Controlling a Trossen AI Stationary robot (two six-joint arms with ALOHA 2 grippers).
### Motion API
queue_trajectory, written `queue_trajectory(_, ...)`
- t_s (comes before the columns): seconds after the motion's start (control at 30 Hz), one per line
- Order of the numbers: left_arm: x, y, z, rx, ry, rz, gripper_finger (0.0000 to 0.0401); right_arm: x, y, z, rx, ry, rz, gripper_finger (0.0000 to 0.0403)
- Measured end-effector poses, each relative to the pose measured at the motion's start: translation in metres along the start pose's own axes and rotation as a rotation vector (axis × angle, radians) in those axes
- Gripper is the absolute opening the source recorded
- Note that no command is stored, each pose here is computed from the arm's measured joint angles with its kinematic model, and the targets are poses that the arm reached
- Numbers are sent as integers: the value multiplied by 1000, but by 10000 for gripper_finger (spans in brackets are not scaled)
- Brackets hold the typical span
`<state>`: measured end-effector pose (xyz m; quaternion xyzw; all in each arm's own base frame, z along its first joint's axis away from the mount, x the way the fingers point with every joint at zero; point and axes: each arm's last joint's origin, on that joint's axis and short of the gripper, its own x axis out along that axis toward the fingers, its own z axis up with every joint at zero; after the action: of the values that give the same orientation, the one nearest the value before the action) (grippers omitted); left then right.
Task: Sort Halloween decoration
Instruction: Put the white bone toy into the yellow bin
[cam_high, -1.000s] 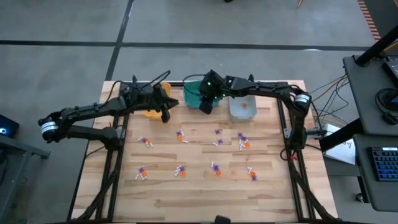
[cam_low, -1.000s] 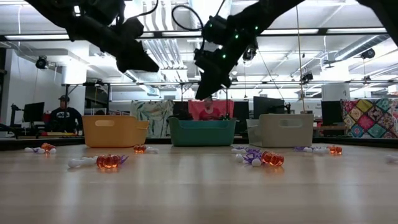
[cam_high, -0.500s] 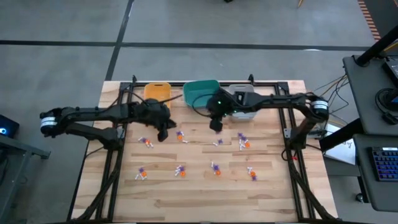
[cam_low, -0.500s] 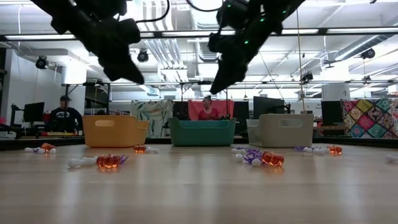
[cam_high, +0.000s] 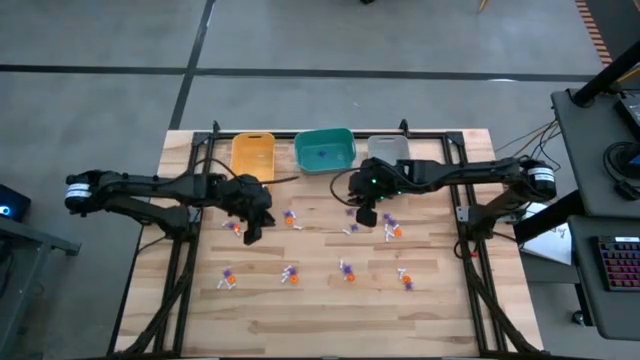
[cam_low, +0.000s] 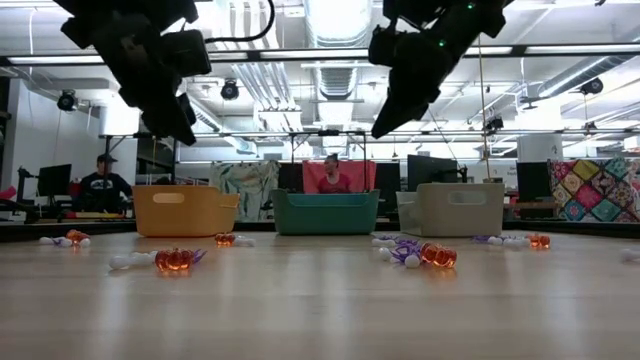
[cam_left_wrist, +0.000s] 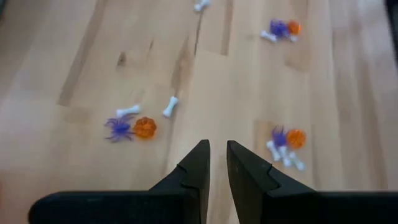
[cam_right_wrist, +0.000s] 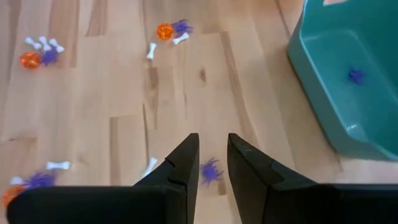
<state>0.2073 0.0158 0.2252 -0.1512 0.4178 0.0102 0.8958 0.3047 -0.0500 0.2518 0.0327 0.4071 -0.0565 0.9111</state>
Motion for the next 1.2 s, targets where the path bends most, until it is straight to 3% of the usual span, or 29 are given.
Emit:
queue_trajectory(0.13, 7, 1, 2, -142, 2, 5, 37, -1, 1, -1, 4, -1, 1, 73)
queue_trajectory(0.27, 19, 2, 0, -150, 55, 17, 37, 0, 1, -1, -16, -2, 0, 73)
queue_trajectory(0.47, 46, 5, 9, -59, 29, 10, 37, 0, 1, -1, -21, 1, 1, 73)
queue_trajectory(0.87, 90, 8, 32, 222, 140, 18, 37, 1, 1, -2, -29, 6, 0, 73)
queue_trajectory(1.2, 108, 12, 27, 241, 203, 33, 48, 1, 1, -3, -49, 11, 1, 73)
